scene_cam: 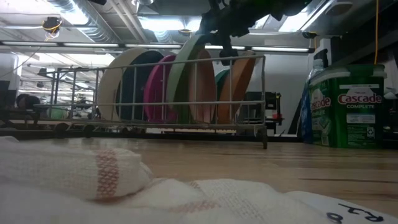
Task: Sort dishes
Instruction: Put the light green plate in the dish rack
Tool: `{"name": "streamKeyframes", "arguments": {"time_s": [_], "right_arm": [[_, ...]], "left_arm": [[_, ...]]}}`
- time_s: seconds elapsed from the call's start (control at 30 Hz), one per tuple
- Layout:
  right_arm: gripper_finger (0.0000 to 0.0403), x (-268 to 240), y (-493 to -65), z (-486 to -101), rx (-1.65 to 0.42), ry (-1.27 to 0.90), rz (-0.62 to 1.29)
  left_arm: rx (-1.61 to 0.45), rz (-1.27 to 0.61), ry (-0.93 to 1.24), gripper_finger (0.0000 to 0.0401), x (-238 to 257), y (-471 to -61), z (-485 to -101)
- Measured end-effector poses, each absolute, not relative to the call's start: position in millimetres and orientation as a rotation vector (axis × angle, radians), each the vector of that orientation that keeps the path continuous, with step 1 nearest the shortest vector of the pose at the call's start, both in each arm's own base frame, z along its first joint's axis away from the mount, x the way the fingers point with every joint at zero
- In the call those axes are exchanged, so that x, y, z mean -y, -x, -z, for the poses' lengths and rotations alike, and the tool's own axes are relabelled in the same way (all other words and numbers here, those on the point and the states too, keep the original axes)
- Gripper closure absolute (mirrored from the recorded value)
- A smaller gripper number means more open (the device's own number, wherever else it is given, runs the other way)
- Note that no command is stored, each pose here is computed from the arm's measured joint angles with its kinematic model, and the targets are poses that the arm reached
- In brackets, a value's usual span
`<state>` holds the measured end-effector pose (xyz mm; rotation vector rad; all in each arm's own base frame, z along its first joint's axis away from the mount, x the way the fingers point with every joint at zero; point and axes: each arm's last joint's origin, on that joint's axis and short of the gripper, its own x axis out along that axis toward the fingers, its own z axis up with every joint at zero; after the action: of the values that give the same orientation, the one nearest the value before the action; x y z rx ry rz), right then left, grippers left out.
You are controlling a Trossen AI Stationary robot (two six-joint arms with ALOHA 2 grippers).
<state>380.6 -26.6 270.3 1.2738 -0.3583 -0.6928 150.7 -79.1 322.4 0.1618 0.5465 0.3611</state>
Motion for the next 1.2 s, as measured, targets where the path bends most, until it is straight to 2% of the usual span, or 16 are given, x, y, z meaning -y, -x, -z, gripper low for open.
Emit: {"name": "streamKeyframes", "arguments": {"time_s": [0.23, 0.47, 1.07, 1.2], "right_arm": [[0.0389, 37.6, -380.1, -267.4, 0.397, -1.272, 0.750], [0.0363, 47.3, -379.2, -264.8, 0.384, -1.263, 0.779], [0.0357, 48.4, -379.5, -264.4, 0.333, -1.219, 0.761], [0.0344, 52.1, -379.8, -264.8, 0.304, -1.235, 0.724]], "left_arm": [[-0.547, -0.361, -0.162, 0.0283, 79.1, -150.8, -322.4], [-0.560, -0.363, -0.176, 0.0283, 78.4, -149.7, -321.3], [-0.563, -0.364, -0.178, 0.0283, 78.3, -149.6, -321.0], [-0.563, -0.363, -0.178, 0.0283, 78.3, -149.6, -321.0]]}}
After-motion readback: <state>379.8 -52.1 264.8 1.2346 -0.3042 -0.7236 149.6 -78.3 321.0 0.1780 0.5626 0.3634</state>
